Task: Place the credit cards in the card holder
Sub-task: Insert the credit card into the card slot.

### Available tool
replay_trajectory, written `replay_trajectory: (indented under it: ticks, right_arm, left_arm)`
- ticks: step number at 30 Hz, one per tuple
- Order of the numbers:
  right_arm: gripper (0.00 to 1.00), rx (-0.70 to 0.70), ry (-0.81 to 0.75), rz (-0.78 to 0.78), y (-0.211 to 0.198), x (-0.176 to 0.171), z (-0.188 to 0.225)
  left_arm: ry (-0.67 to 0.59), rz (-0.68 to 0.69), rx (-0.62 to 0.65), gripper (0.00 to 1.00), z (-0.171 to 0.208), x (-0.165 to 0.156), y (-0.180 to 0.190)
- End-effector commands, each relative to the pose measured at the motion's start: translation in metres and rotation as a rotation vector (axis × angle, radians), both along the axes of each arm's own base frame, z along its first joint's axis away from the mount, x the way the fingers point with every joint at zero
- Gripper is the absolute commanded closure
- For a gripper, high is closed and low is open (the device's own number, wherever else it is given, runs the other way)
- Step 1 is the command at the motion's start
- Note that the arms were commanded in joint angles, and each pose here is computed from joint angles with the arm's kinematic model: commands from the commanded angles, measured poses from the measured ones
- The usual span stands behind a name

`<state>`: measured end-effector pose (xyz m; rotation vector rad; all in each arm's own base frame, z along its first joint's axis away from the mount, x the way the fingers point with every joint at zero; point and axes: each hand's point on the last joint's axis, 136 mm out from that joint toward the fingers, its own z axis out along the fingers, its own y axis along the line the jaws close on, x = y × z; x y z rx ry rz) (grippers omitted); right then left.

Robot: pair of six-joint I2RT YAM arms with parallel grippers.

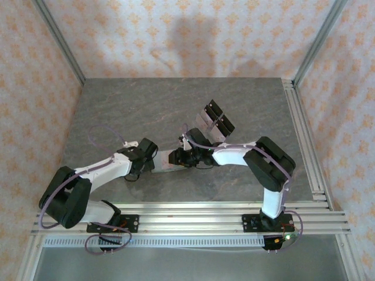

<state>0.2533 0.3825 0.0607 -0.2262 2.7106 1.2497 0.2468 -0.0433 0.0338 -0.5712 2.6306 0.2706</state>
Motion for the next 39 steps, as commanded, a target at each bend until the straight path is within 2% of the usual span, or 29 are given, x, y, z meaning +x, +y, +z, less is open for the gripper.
replay_trajectory:
  ticks: [1,10,14,23,39]
  right_arm:
    - [0.63,-0.146,-0.059,0.023,-0.02,0.003,0.008]
    - [0.9,-0.348,-0.093,0.032,-0.031,0.024,0.001]
    - [0.96,-0.387,-0.084,0.049,-0.03,0.027,-0.008]
    - [0.98,-0.43,-0.063,0.085,-0.024,0.028,-0.028]
    - [0.98,-0.41,-0.054,0.118,-0.005,0.03,-0.031]
  left_arm:
    - [-0.048,0.038,0.013,0.0,0.015,0.006,0.01]
    - [-0.022,0.032,-0.005,0.0,0.006,0.004,0.01]
    - [-0.004,0.028,-0.009,0.0,0.0,0.002,0.009]
    - [0.013,0.036,-0.018,0.0,-0.009,0.0,0.008]
    - [0.035,0.034,-0.038,0.0,-0.021,0.003,0.002]
